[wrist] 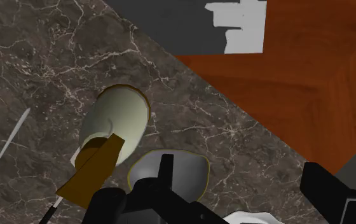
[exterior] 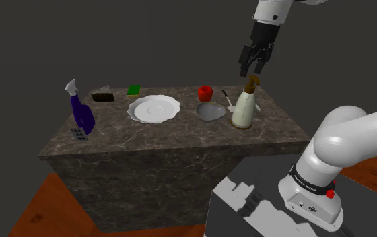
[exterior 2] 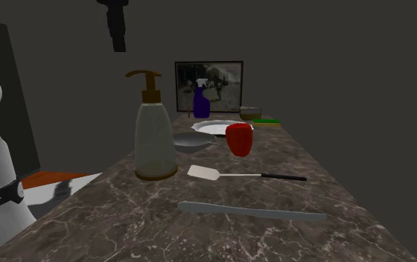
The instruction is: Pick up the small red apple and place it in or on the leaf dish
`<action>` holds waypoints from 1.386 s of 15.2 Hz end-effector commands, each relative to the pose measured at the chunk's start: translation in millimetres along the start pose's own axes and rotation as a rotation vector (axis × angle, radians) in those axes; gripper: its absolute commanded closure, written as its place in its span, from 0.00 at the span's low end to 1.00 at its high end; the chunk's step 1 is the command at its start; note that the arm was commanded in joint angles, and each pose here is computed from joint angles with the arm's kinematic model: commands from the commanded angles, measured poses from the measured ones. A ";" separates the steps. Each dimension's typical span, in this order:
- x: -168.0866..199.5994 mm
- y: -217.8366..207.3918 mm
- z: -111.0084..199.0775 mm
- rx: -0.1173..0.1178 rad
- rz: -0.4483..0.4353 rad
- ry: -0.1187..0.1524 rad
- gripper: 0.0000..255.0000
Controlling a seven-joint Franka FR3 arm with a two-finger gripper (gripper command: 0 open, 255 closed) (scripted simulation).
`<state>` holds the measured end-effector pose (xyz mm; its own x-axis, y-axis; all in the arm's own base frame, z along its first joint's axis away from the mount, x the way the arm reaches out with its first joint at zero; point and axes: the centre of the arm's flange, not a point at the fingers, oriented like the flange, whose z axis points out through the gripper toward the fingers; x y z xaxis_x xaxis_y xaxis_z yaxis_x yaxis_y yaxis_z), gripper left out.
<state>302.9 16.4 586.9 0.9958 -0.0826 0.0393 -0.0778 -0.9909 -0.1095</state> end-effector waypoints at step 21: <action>215.1 57.5 119.3 -0.157 0.048 0.046 0.00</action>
<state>510.8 -40.8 477.7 0.9881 -0.1299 0.0820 -0.1332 -0.9904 0.0360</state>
